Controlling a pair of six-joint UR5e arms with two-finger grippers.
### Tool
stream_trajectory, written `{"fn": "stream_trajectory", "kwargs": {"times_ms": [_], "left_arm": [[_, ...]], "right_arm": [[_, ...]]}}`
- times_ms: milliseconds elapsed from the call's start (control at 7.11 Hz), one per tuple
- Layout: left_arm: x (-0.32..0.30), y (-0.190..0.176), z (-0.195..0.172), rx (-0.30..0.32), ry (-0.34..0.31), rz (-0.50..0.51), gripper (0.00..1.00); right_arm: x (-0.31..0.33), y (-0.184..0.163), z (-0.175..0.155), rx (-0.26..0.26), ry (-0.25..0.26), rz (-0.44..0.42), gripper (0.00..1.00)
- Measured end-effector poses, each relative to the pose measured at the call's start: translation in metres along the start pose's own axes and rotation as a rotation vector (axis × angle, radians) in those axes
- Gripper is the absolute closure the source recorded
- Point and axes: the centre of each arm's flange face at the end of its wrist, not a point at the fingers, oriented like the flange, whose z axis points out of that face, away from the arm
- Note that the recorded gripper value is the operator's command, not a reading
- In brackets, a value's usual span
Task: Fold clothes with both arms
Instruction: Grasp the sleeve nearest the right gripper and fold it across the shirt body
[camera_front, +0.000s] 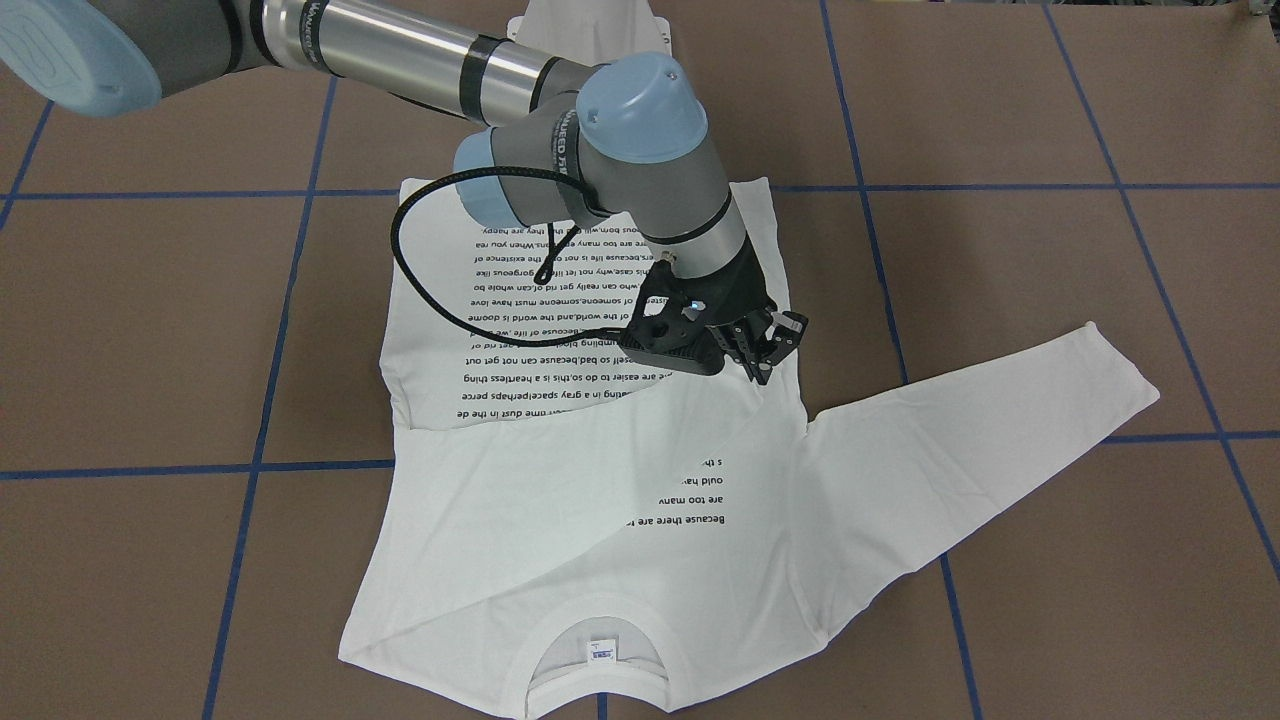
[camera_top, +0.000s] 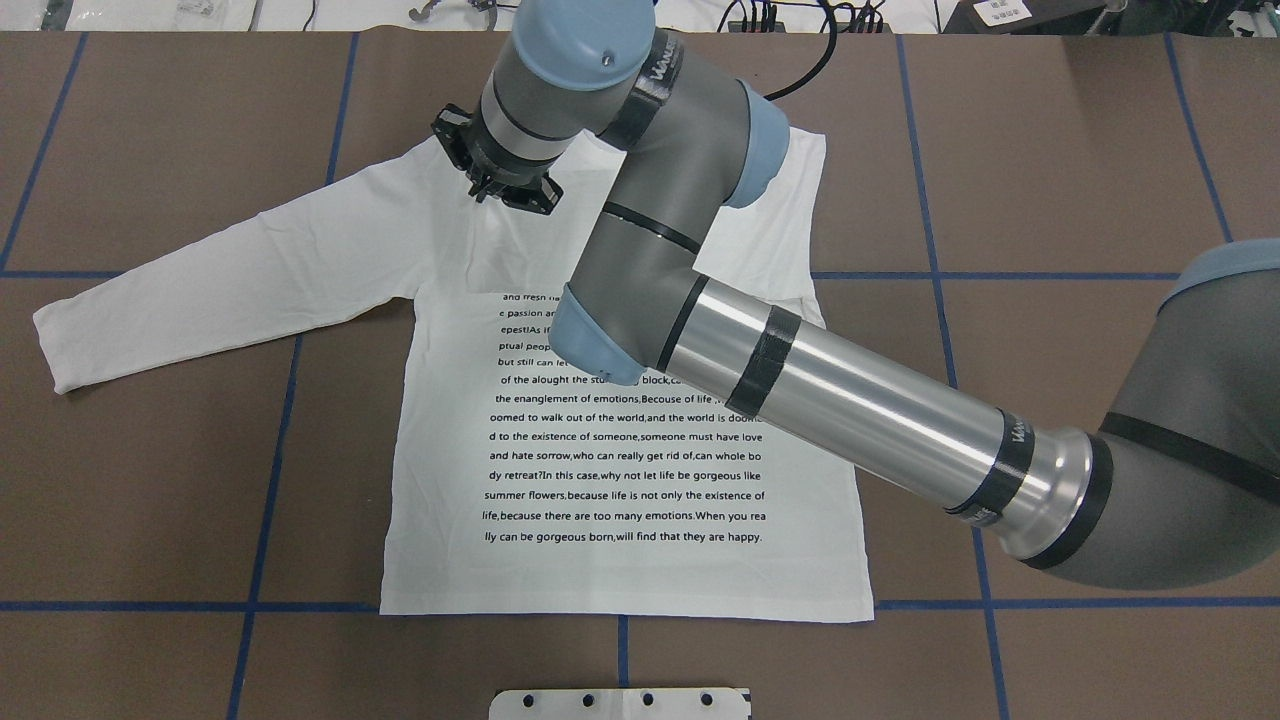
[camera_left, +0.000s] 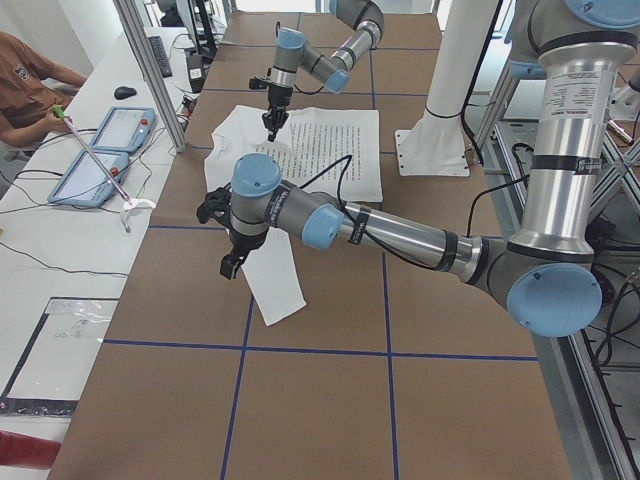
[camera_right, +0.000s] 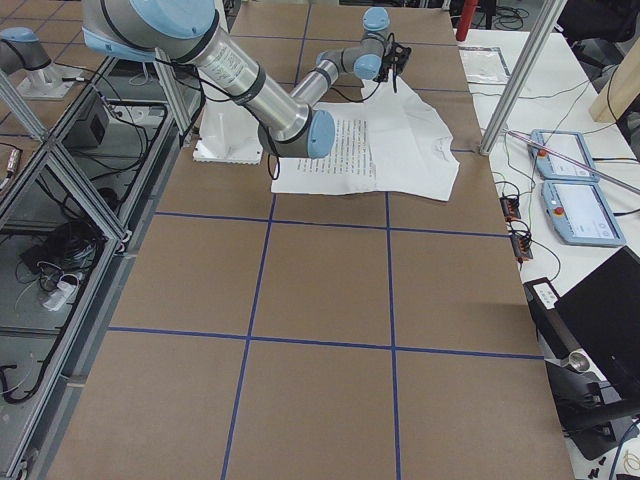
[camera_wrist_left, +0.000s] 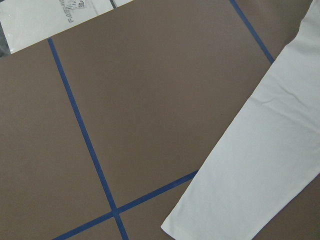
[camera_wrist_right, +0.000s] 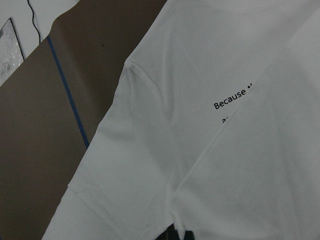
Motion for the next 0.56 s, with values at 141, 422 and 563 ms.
{"fn": "stream_trajectory", "kwargs": {"times_ms": [141, 422, 563], "left_arm": [[0.0000, 0.0001, 0.0001, 0.000, 0.000, 0.000, 0.00], [0.0006, -0.0003, 0.0000, 0.000, 0.001, 0.003, 0.00], [0.0021, -0.0007, -0.0004, 0.002, 0.007, 0.004, 0.00]], "right_arm": [[0.0000, 0.0038, 0.0035, 0.011, -0.002, -0.002, 1.00], [0.0004, 0.0066, 0.0067, 0.037, -0.007, -0.005, 0.57], [0.0021, 0.0054, 0.0087, 0.055, -0.008, -0.001, 0.23]]}}
